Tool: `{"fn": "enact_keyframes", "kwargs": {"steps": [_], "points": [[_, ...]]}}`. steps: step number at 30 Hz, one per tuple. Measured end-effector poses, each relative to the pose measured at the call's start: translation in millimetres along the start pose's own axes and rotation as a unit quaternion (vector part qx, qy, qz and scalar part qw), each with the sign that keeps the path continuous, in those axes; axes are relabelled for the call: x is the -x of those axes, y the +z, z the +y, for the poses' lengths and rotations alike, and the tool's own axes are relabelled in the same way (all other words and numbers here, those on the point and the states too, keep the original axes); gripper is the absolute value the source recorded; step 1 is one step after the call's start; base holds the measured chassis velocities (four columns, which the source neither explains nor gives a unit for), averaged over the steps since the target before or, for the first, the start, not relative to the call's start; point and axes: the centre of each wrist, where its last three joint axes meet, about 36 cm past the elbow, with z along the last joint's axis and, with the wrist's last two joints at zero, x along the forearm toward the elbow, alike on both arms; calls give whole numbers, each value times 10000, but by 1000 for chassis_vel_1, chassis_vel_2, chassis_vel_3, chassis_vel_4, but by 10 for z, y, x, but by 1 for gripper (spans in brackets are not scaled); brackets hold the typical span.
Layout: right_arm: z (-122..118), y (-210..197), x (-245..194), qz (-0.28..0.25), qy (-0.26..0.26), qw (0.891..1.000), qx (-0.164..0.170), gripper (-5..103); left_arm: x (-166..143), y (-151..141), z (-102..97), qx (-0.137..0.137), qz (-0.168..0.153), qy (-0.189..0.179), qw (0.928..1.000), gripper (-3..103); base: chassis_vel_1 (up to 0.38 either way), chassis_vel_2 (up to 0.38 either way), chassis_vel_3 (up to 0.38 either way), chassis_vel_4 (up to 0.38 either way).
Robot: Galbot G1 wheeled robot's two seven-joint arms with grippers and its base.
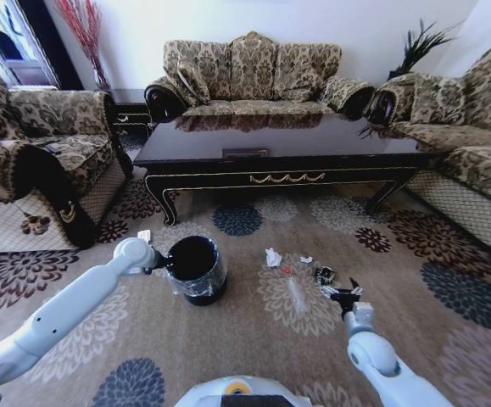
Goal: Move to the front of the table and pick up the trash from the floor, then place it into the trash bin.
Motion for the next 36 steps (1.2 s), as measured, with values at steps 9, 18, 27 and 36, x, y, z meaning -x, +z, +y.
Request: {"fn": "enact_keyframes", "kwargs": {"steps": [9,18,27,36], "points": [[297,211,45,492,-704,9957,-339,100,11,93,-188,286,54,5,9996,0,0,0,0,0],[413,-12,432,803,-944,9923,-21,100,40,84,-329,427,163,93,9989,0,0,0,0,0],[449,174,947,1268,-954,9873,-32,100,56,-9,-416,447,197,122,9987,0,0,0,0,0],[280,380,1170,1379,-822,9870,-82,100,38,-17,-424,432,221,174,9987,0,0,0,0,0]]}}
